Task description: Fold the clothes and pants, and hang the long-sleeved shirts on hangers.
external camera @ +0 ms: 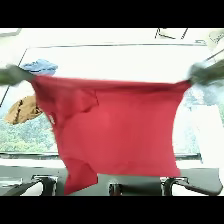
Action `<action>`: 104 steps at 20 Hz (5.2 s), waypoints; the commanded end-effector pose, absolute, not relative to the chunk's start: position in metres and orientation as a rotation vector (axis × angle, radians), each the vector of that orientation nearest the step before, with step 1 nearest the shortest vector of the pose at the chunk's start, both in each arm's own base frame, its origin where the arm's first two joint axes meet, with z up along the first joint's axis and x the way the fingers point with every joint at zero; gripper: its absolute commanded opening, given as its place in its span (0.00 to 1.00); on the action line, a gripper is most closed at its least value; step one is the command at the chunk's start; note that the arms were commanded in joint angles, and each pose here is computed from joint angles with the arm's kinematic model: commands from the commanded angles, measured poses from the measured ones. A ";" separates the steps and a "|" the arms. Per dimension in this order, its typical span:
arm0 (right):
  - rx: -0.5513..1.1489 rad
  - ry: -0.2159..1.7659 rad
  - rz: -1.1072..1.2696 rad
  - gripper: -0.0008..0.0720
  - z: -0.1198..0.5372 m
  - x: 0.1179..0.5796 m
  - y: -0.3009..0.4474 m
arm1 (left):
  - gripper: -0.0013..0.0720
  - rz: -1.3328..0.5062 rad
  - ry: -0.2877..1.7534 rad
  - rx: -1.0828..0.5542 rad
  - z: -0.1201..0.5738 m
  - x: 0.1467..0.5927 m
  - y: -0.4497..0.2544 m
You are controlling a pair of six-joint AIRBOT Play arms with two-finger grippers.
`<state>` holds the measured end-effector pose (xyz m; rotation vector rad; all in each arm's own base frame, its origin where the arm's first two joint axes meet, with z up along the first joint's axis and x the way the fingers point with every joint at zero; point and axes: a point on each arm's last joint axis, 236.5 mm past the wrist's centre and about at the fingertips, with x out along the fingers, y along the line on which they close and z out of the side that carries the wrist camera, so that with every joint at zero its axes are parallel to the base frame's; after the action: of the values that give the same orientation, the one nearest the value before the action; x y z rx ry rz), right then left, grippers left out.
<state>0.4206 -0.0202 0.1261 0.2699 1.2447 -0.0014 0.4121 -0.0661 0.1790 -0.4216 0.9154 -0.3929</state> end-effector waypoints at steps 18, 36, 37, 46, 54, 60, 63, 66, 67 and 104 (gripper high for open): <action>0.474 1.031 -0.211 0.06 -0.042 0.565 -0.040 | 0.05 -0.295 0.962 -0.451 -0.036 0.560 -0.100; 0.356 1.756 -0.119 0.06 -0.065 0.382 -0.060 | 0.05 -0.387 1.703 -0.360 -0.061 0.386 -0.093; 0.345 1.755 -0.124 0.06 -0.064 0.381 -0.062 | 0.05 -0.379 1.695 -0.369 -0.059 0.388 -0.088; 0.374 1.786 -0.092 0.40 -0.066 0.374 -0.053 | 0.37 -0.367 1.765 -0.417 -0.076 0.373 -0.088; 0.552 1.762 -0.149 0.82 0.006 0.332 -0.102 | 0.74 -0.336 1.684 -0.464 -0.014 0.343 -0.033; 0.611 1.767 -0.203 0.82 -0.018 0.274 -0.097 | 0.72 -0.368 1.803 -0.544 -0.086 0.188 -0.071; 0.612 1.785 -0.203 0.82 -0.019 0.267 -0.094 | 0.71 -0.430 1.767 -0.648 -0.092 0.169 -0.101; 0.614 1.795 -0.200 0.82 -0.019 0.264 -0.093 | 0.71 -0.435 1.749 -0.667 -0.102 0.167 -0.119; 0.614 1.797 -0.200 0.82 -0.018 0.264 -0.093 | 0.65 -0.435 1.739 -0.666 -0.104 0.169 -0.124; 0.658 1.472 -0.087 0.06 -0.041 0.402 -0.049 | 0.05 -0.372 1.360 -0.482 -0.010 0.398 -0.070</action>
<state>0.3689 -0.0455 -0.0371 0.6560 1.5112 -0.0495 0.3492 -0.0783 -0.0181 -0.4909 1.4099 -0.3894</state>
